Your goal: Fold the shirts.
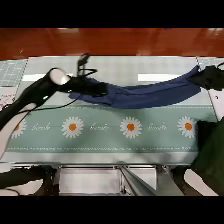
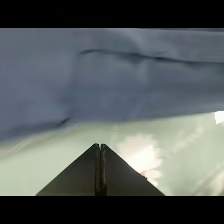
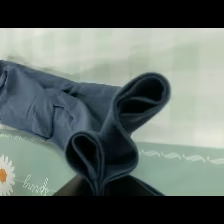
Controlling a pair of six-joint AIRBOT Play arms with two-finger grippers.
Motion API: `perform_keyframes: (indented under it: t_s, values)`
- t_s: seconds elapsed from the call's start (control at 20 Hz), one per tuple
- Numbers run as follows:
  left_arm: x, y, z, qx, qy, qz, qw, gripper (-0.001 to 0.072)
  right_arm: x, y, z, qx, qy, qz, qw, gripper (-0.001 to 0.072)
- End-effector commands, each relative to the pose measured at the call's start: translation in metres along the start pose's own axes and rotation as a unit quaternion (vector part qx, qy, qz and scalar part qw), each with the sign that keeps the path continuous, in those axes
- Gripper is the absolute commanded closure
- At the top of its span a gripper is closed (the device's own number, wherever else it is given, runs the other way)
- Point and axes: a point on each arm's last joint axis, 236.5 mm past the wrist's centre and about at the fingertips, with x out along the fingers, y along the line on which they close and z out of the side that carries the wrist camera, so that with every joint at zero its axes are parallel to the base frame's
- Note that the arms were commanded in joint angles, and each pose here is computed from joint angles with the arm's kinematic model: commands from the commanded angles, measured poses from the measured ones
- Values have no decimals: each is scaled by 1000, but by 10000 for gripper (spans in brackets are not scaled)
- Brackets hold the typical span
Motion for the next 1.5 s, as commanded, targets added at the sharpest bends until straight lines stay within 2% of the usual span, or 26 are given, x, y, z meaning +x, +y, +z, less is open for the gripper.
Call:
perform_keyframes:
  t_s: [0.0, 0.2, 0.5, 0.7, 0.9, 1.15, 1.3, 1.45]
  values:
    - [74, -53, -8, 62, 96, -31, 993, 693, -38, 31, -30, -12, -20, -19, 1000, 678]
    - [126, -88, -24, 90, 160, -24, 983, 693, -64, 56, -44, -25, -49, -23, 998, 678]
    - [172, -159, -132, 128, 259, -68, 955, 693, -68, 67, -46, -27, -56, -10, 998, 678]
    - [163, -172, -124, 139, 248, -78, 955, 692, -68, 67, -45, -27, -59, -10, 998, 677]
    - [100, -117, -38, 128, 202, -27, 971, 691, -66, 79, -41, -27, -64, 13, 998, 678]
    - [-46, -45, 61, 111, 61, 70, 990, 691, -4, 131, -43, -59, -11, 93, 994, 678]
    - [-125, 0, 61, 77, -12, 124, 989, 691, 62, 165, -44, -52, 15, 134, 989, 677]
    - [-175, 47, 18, 19, -69, 155, 985, 692, 135, 182, -60, -41, 64, 148, 986, 678]
